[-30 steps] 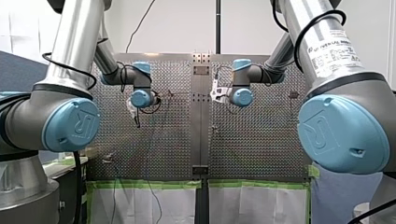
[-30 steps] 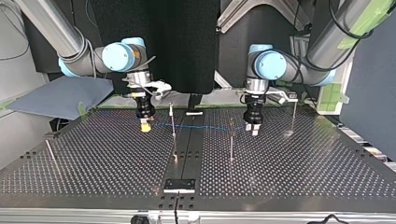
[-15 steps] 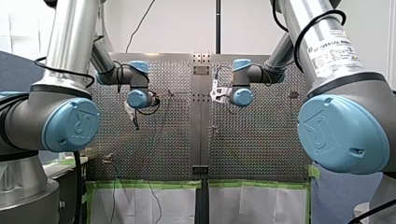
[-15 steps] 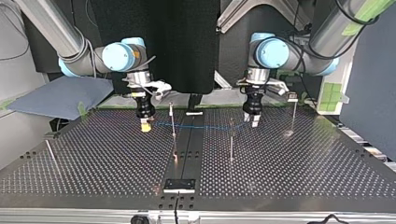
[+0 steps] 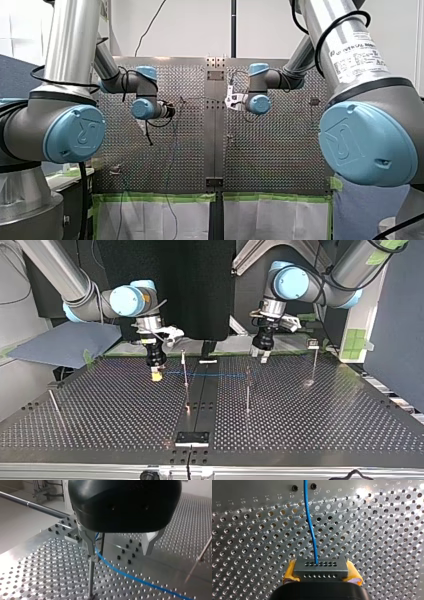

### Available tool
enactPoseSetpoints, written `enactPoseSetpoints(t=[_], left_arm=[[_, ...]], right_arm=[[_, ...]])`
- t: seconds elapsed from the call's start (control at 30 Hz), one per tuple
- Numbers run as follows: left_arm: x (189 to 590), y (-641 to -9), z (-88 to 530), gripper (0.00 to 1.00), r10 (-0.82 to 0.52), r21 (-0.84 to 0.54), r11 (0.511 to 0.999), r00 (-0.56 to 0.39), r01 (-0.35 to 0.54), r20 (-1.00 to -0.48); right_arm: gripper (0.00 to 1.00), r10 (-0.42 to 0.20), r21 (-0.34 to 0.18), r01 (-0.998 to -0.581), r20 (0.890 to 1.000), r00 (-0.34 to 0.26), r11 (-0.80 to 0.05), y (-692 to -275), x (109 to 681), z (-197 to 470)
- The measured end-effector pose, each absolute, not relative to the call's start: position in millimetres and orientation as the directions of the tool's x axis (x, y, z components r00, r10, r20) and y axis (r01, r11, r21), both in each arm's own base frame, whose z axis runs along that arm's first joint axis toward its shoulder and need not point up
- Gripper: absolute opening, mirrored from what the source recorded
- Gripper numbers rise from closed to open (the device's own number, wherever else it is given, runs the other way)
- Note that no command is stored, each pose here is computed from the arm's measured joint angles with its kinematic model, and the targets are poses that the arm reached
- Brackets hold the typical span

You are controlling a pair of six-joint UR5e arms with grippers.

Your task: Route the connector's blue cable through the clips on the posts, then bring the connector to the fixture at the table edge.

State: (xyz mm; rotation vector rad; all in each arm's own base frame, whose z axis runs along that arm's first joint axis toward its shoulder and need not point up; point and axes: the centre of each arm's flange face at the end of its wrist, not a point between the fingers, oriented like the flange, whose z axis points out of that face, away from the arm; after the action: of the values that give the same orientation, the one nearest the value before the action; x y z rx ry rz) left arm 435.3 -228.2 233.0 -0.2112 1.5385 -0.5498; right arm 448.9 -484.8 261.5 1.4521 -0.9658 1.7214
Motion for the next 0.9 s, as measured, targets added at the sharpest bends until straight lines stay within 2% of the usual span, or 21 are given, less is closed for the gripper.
enactPoseSetpoints(t=[0.2,0.27,0.5,0.7,0.73,0.77,0.9], left_arm=[[429.6,-232.6,242.0,0.91,-0.478,-0.478,0.845,-0.062,0.24,-0.876],[427.6,-233.0,248.3,0.88,-0.479,-0.476,0.845,-0.051,0.245,-0.876],[416.2,-234.8,271.5,0.85,-0.448,-0.437,0.864,-0.016,0.252,-0.894],[406.9,-239.0,272.9,0.83,-0.395,-0.392,0.886,-0.038,0.247,-0.918],[405.6,-240.4,272.5,0.83,-0.386,-0.384,0.888,-0.043,0.252,-0.921],[404.1,-242.3,271.9,0.78,-0.375,-0.374,0.89,-0.049,0.26,-0.926],[402.4,-248.5,273.0,0.78,-0.342,-0.339,0.892,-0.043,0.299,-0.939]], right_arm=[[0.0,0.033,-0.114,-0.861,0.988,-0.15,-0.496,-484.8,448.9,261.5],[0.0,0.033,-0.114,-0.861,0.988,-0.15,-0.496,-484.8,448.9,261.4],[0.0,0.03,-0.114,-0.86,0.988,-0.148,-0.498,-484.0,449.4,261.1],[0.0,0.029,-0.113,-0.858,0.989,-0.147,-0.5,-484.4,449.0,261.0],[0.0,0.029,-0.113,-0.858,0.989,-0.147,-0.501,-484.4,449.0,260.9],[0.0,0.029,-0.113,-0.858,0.989,-0.147,-0.502,-484.4,449.0,261.0],[0.0,0.027,-0.114,-0.857,0.989,-0.148,-0.503,-484.5,448.9,260.9]])
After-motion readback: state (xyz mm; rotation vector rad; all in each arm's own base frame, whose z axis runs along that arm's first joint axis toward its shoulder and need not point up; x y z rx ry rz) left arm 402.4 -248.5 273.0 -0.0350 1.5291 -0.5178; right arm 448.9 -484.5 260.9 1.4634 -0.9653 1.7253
